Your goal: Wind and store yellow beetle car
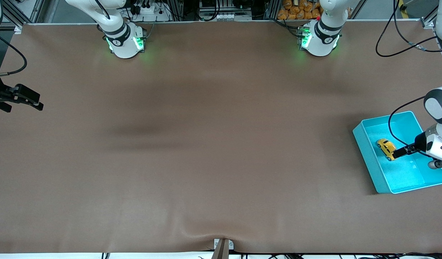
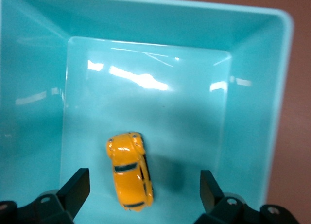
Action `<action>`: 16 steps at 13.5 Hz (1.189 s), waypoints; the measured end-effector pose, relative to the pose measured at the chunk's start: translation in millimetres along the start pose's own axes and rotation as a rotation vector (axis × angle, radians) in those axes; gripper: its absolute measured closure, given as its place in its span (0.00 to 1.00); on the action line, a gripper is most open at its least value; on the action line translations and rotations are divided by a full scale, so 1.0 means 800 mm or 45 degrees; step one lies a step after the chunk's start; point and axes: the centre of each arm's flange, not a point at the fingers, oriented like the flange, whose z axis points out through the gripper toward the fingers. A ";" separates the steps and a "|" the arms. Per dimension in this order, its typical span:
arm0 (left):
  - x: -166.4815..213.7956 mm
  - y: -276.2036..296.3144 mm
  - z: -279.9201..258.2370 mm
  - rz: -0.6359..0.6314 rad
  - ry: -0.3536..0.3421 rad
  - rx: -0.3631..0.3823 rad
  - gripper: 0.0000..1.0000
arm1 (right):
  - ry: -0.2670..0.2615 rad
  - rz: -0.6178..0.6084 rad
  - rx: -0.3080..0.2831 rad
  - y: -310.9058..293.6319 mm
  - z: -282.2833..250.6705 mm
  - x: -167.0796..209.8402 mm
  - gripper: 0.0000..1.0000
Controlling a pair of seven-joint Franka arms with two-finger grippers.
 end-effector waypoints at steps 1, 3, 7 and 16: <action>-0.001 0.018 -0.022 0.028 -0.009 -0.006 0.00 | 0.000 0.000 -0.003 0.000 0.000 0.000 0.00; -0.008 0.054 -0.070 0.085 -0.033 -0.010 0.00 | 0.000 -0.001 -0.007 0.001 0.000 0.000 0.00; -0.032 0.109 -0.170 0.176 -0.085 0.026 0.00 | 0.000 0.002 -0.010 0.002 -0.001 0.000 0.00; -0.103 0.211 -0.377 0.302 -0.195 0.000 0.00 | -0.001 0.017 -0.012 0.012 -0.001 -0.002 0.00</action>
